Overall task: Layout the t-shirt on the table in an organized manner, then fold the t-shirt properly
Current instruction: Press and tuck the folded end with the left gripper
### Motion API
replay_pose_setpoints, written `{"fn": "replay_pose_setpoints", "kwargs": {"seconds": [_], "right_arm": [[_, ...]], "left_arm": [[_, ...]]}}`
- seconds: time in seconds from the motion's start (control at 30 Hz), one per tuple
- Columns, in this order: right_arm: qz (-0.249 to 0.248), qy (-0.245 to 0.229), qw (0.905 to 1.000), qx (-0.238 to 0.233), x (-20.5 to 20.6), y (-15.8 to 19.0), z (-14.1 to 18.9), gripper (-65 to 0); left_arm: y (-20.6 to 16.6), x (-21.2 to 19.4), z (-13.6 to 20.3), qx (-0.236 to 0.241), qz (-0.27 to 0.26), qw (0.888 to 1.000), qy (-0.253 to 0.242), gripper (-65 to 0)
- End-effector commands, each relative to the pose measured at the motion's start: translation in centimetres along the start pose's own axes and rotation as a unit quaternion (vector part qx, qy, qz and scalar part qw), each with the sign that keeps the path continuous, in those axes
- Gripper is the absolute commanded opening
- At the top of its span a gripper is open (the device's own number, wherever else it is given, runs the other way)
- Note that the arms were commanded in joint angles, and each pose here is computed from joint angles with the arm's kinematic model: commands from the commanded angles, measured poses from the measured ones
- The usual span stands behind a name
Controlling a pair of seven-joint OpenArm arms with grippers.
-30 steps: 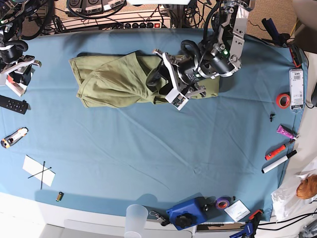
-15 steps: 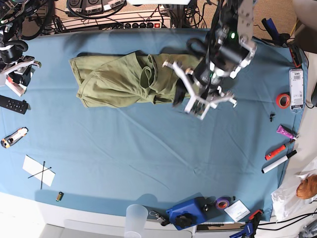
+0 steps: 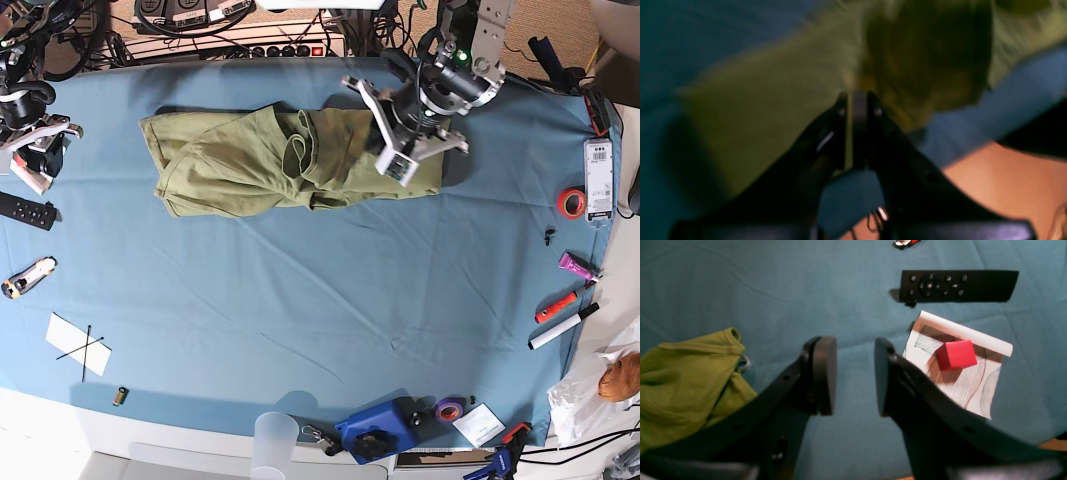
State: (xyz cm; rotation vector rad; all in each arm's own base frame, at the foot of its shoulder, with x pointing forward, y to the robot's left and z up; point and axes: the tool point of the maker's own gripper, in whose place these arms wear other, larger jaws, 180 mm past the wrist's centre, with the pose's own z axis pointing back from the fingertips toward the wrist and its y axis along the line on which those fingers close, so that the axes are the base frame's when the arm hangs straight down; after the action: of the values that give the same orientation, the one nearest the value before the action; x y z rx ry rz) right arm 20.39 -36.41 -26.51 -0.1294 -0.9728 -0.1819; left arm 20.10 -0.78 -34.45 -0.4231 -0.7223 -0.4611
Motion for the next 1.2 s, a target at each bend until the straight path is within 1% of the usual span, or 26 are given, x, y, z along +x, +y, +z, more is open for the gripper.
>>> {"fn": "replay_pose_setpoints", "kwargs": {"seconds": [0.0,0.07,0.1,0.2,0.3,0.4,0.47,0.57,0.63,0.7,0.8,0.9,0.93,1.03,1.13,1.17], "right_arm": [[0.01,-0.026,0.9996,0.002,1.6,-0.1,0.3,-45.4],[0.01,-0.026,0.9996,0.002,1.6,-0.1,0.3,-45.4],[0.01,-0.026,0.9996,0.002,1.6,-0.1,0.3,-45.4],[0.009,-0.026,0.9996,0.002,1.6,-0.1,0.3,-45.4],[0.009,-0.027,0.9996,0.003,1.6,0.0,0.3,-45.4],[0.009,-0.025,0.9996,0.003,1.5,0.0,0.3,-45.4],[0.009,-0.026,0.9996,0.003,1.6,0.0,0.3,-45.4],[0.009,-0.026,0.9996,0.003,1.6,0.0,0.3,-45.4],[0.009,-0.026,0.9996,0.003,1.6,-0.1,0.3,-45.4],[0.009,-0.026,0.9996,0.003,1.6,-0.1,0.3,-45.4],[0.009,-0.025,0.9996,0.003,1.5,0.0,0.3,-45.4],[0.009,-0.022,0.9997,0.003,1.4,-0.1,0.3,-45.4],[0.01,-0.019,0.9998,0.003,1.3,-0.1,0.3,-45.4],[0.006,-0.01,0.9999,0.011,1.0,0.2,0.3,-45.4],[-0.016,-0.028,0.9982,0.051,1.7,1.6,0.4,-45.3],[-0.015,-0.03,0.9973,0.065,1.8,2.1,0.5,-44.3]], "left_arm": [[-0.7,1.6,0.1,-0.02,0.0,0.999,-0.037,-63.1],[-1.5,2.3,-0.1,-0.045,0.005,0.997,-0.059,-63.7],[-1.8,2.6,-0.2,-0.051,0.005,0.997,-0.065,-64.8],[-2.3,3.5,-1.0,-0.065,-0.002,0.995,-0.074,-65.0],[-2.4,3.6,-2.6,-0.077,0.0,0.995,-0.066,-65.0],[-2.9,2.9,-4.2,-0.102,0.001,0.994,-0.051,-65.0],[-3.7,3.1,-4.5,-0.131,0.008,0.99,-0.055,-65.0],[-5.1,4.4,-3.9,-0.177,0.019,0.981,-0.08,-65.0],[-5.6,5.2,-3.7,-0.192,0.016,0.977,-0.092,-65.0],[-5.8,5.6,-4.1,-0.187,0.001,0.978,-0.092,-65.0],[-5.5,5.6,-5.3,-0.162,-0.029,0.984,-0.075,-65.0],[-4.5,4.9,-6.6,-0.129,-0.027,0.99,-0.051,-65.0],[-4.4,4.9,-6.6,-0.127,-0.027,0.99,-0.049,-65.0],[-4.5,5.7,-5.8,-0.125,-0.037,0.99,-0.055,-65.0],[-3.9,7.6,-4.0,-0.097,-0.027,0.993,-0.068,-65.0],[-3.8,8.3,-3.1,-0.089,-0.028,0.993,-0.073,-65.0]]}}
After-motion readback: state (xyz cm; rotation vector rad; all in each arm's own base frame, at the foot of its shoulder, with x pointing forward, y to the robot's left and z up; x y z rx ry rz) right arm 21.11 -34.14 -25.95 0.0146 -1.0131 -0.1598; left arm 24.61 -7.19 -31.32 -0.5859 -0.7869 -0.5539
